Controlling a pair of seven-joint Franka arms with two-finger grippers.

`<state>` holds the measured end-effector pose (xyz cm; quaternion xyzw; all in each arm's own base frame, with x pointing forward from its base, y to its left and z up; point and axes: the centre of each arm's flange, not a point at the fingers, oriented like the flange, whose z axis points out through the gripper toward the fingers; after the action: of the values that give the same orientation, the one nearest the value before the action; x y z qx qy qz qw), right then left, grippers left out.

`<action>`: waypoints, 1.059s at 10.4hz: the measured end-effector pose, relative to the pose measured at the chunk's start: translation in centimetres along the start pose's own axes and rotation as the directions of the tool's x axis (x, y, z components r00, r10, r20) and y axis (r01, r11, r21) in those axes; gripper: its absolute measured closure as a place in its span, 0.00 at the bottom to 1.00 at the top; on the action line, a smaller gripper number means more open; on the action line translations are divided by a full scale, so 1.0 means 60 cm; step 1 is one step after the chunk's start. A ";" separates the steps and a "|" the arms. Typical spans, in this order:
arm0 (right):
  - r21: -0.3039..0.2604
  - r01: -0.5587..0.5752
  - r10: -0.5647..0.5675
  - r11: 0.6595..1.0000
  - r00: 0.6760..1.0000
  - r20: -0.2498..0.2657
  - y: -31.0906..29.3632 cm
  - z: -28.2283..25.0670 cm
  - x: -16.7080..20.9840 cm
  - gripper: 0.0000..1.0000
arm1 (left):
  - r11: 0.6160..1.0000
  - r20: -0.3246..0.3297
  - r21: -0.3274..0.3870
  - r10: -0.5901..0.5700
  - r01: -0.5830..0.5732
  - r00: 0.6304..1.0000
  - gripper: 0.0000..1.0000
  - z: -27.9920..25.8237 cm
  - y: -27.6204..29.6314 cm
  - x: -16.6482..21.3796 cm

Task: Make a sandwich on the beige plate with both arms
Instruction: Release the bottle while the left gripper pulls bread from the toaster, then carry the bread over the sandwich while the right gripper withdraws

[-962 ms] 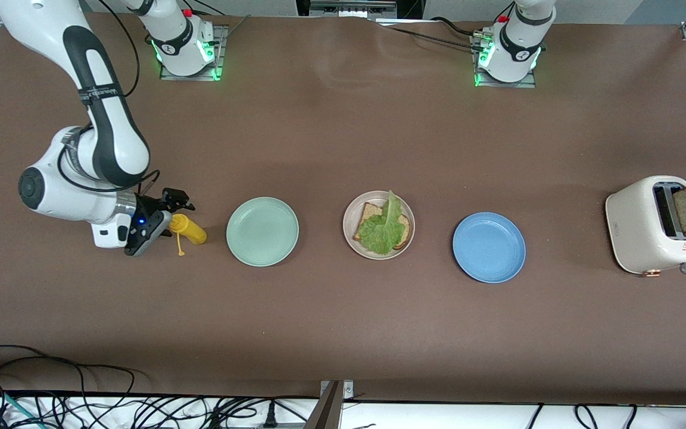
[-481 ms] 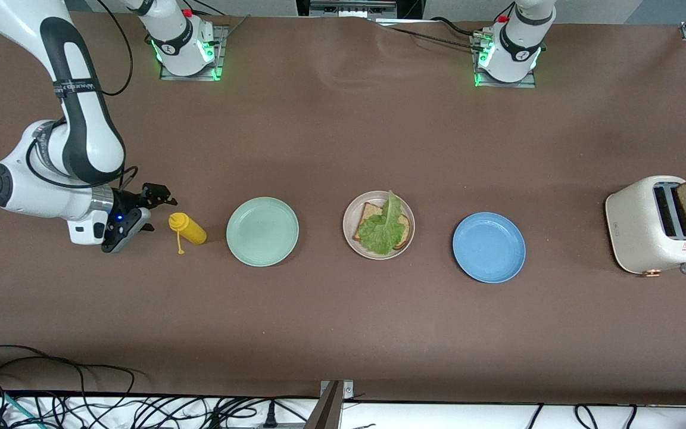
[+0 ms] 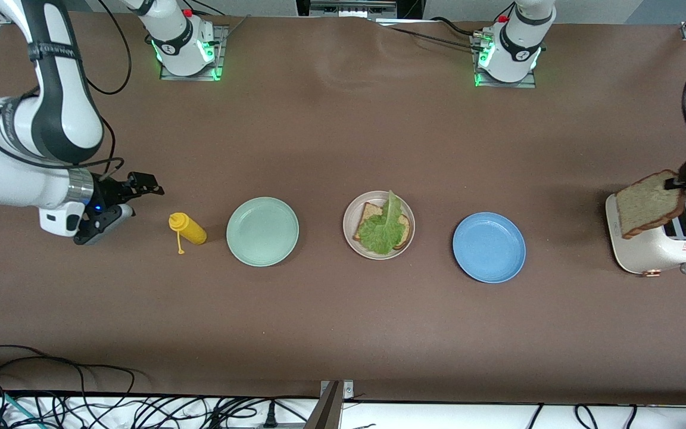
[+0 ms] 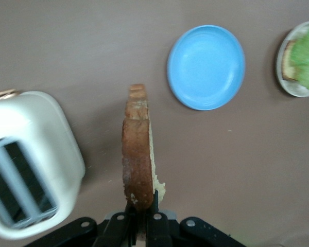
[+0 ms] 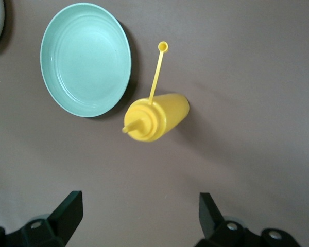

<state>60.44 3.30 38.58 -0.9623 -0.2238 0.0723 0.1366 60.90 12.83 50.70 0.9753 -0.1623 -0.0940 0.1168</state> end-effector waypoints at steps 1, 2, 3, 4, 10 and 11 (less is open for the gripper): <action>-0.028 -0.071 0.071 0.997 0.997 0.010 -0.026 -0.030 -0.001 0.00 | 0.998 0.037 -0.027 0.055 -0.054 0.998 0.91 0.020 0.056 0.027; -0.056 -0.147 0.148 0.988 0.989 0.012 -0.061 -0.054 0.000 0.00 | 0.994 0.071 -0.063 0.091 -0.087 0.993 0.91 0.046 0.118 0.055; -0.082 -0.221 0.222 0.972 0.975 0.003 -0.097 -0.073 0.001 0.00 | 0.990 0.093 -0.109 0.098 -0.088 0.991 0.91 0.073 0.182 0.085; -0.117 -0.287 0.288 0.951 0.958 -0.012 -0.128 -0.092 0.000 0.00 | 0.984 0.118 -0.160 0.099 -0.079 0.988 0.91 0.104 0.244 0.113; -0.276 -0.527 0.518 0.804 0.848 -0.111 -0.214 -0.201 -0.046 0.00 | 0.849 0.205 -0.528 0.156 -0.025 0.966 0.91 0.310 0.469 0.233; -0.276 -0.547 0.533 0.790 0.836 -0.130 -0.204 -0.221 -0.050 0.00 | 0.831 0.190 -0.556 0.148 -0.018 0.971 0.91 0.327 0.480 0.247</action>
<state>55.39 9.45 55.03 -0.9966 0.0551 0.0513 -0.0333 61.84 -22.53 37.27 0.8753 -0.1833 -0.2412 0.3769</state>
